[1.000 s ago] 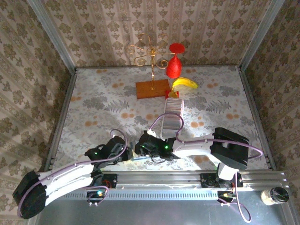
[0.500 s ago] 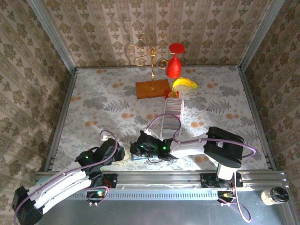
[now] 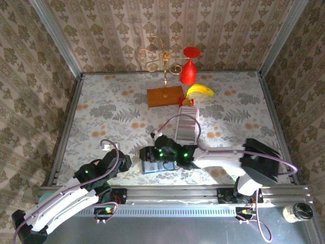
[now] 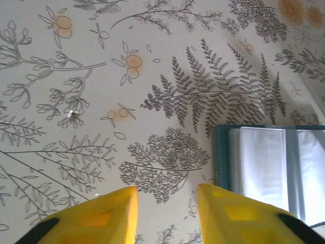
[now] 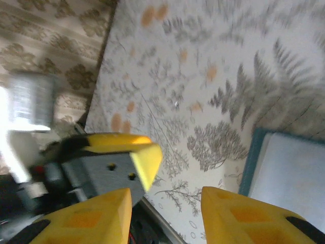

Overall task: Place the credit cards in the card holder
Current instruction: Flip over the card slot in the card holder, then pick up the credit card from the storage box.

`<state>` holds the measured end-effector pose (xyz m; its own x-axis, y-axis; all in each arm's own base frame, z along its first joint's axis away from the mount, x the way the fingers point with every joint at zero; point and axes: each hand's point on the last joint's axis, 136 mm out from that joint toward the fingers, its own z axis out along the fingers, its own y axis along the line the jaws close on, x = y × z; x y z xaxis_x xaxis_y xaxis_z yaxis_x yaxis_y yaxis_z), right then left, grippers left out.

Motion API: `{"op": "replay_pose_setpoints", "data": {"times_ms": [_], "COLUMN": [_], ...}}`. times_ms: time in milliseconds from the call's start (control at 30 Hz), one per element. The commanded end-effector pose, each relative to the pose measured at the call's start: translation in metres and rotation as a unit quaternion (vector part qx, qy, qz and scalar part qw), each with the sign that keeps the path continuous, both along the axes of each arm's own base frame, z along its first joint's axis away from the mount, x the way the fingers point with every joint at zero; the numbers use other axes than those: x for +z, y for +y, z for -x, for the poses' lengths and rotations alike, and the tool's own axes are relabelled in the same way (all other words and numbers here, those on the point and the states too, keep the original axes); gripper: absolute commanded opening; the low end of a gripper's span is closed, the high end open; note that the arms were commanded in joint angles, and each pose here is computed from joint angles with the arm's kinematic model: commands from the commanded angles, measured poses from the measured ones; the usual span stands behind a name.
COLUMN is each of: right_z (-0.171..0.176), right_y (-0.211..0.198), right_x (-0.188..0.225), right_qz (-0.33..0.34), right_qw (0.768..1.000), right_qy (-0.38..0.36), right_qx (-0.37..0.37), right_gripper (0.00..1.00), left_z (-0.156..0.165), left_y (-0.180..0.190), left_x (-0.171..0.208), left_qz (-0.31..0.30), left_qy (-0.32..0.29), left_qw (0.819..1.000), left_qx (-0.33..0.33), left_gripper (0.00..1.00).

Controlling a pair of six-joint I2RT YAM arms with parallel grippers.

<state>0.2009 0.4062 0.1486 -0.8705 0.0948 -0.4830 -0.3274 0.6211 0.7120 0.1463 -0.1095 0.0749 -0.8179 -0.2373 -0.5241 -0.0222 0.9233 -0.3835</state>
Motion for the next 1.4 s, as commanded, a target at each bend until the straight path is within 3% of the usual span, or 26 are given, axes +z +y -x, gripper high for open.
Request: {"op": "replay_pose_setpoints", "data": {"times_ms": [0, 100, 133, 200, 233, 267, 300, 333, 500, 700, 1200, 1367], "right_z": [-0.015, -0.022, -0.020, -0.013, -0.014, -0.020, -0.027, -0.031, -0.057, -0.087, -0.115, -0.113], "right_y": [-0.056, -0.096, -0.105, -0.127, -0.138, -0.150, -0.162, -0.171, -0.202, -0.205, -0.183, -0.182], "right_x": [0.012, 0.033, 0.035, 0.037, 0.036, 0.036, 0.035, 0.033, 0.004, -0.022, -0.072, -0.081], "right_qz": [0.108, 0.177, 0.209, 0.288, 0.323, 0.360, 0.387, 0.405, 0.498, 0.535, 0.549, 0.559], "right_qw": [0.989, 0.957, 0.933, 0.858, 0.825, 0.794, 0.773, 0.757, 0.689, 0.673, 0.662, 0.650], "right_qy": [-0.091, -0.202, -0.255, -0.362, -0.394, -0.419, -0.431, -0.434, -0.418, -0.394, -0.357, -0.347], "right_qx": [0.039, 0.106, 0.145, 0.225, 0.245, 0.254, 0.258, 0.271, 0.320, 0.324, 0.365, 0.380], "right_gripper": [0.42, 0.43, 0.44, 0.49, 0.54, 0.69, 0.85, 0.89, 0.91, 1.00, 1.00, 0.86], "left_z": [-0.007, -0.008, -0.009, -0.010, -0.011, -0.012, -0.012, -0.011, -0.010, -0.004, 0.002, 0.002], "left_y": [-0.025, -0.049, -0.053, -0.062, -0.063, -0.065, -0.069, -0.072, -0.079, -0.080, -0.083, -0.084], "left_x": [0.013, 0.012, 0.011, 0.007, 0.005, 0.001, -0.002, -0.006, -0.021, -0.032, -0.044, -0.046], "left_qz": [0.039, 0.056, 0.052, 0.036, 0.027, 0.020, 0.017, 0.016, 0.019, 0.011, 0.012, 0.014], "left_qy": [-0.012, 0.004, 0.011, 0.025, 0.033, 0.041, 0.051, 0.058, 0.082, 0.102, 0.125, 0.125], "left_qw": [0.999, 0.996, 0.995, 0.994, 0.994, 0.993, 0.992, 0.992, 0.989, 0.986, 0.982, 0.982], "left_qx": [-0.036, -0.074, -0.080, -0.099, -0.103, -0.106, -0.111, -0.115, -0.118, -0.131, -0.141, -0.143], "left_gripper": [0.44, 0.53, 0.54, 0.58, 0.59, 0.61, 0.62, 0.62, 0.67, 0.69, 0.63, 0.54]}}
